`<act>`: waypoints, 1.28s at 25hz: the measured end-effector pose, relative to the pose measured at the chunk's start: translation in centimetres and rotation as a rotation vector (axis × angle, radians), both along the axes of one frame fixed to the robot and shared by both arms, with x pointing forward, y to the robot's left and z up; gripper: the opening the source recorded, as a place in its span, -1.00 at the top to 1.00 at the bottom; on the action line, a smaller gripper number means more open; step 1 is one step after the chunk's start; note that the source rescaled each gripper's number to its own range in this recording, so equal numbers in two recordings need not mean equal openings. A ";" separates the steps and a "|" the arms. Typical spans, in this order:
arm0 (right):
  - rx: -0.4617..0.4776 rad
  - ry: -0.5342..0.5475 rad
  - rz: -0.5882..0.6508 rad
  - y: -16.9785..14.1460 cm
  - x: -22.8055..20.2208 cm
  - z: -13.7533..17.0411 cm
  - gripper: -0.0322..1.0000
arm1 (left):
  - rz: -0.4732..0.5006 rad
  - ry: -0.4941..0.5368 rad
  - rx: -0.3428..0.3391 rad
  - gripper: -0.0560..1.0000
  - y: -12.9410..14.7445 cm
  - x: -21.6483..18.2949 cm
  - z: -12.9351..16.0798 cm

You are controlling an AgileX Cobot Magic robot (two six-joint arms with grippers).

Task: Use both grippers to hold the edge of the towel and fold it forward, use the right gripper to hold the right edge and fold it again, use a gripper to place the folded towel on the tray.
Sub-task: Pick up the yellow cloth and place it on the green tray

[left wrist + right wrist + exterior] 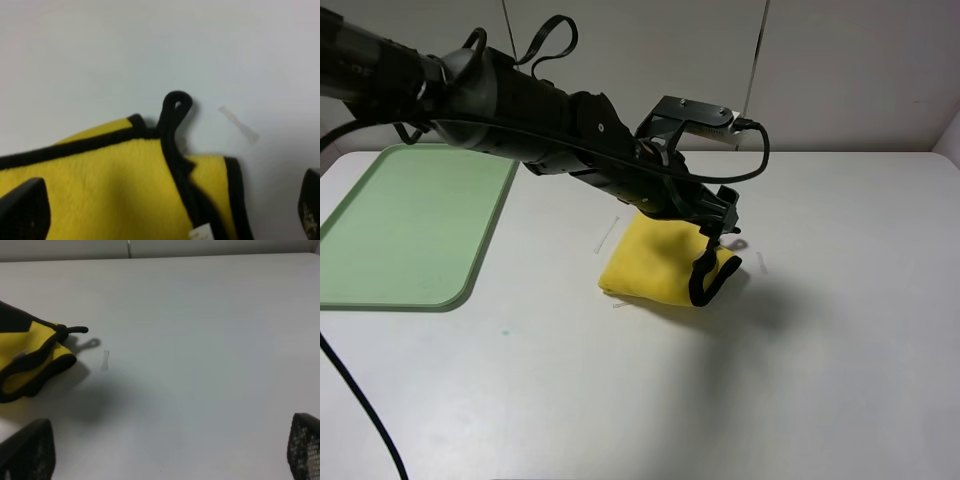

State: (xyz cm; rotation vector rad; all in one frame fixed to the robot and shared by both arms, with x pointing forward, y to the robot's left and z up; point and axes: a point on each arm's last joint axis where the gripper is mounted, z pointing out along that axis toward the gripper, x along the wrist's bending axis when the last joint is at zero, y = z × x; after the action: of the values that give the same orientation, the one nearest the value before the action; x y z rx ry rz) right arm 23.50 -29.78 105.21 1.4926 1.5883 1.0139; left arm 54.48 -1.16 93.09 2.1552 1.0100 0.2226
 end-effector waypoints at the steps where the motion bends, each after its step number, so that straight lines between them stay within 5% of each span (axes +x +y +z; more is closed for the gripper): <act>1: 0.000 0.000 0.000 0.0 0.0 0.0 -1.00 | 0.005 0.012 0.002 -1.00 0.3 0.2 0.1; 9: 0.000 0.000 0.000 0.0 0.0 0.0 -1.00 | 0.086 0.093 0.005 -1.00 4.1 1.6 1.4; 17: 0.000 0.000 0.000 0.0 0.0 0.0 -1.00 | 0.182 0.167 0.073 -1.00 8.7 1.5 -1.6; 32: 0.000 0.000 0.000 0.0 0.0 0.0 -1.00 | 0.216 0.179 0.120 -1.00 9.0 1.8 -5.4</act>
State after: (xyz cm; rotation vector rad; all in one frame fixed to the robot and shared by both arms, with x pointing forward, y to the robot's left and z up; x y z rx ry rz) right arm 23.50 -29.78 105.21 1.4926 1.5883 1.0139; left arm 56.29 7.83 87.70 2.2017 1.3662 0.1987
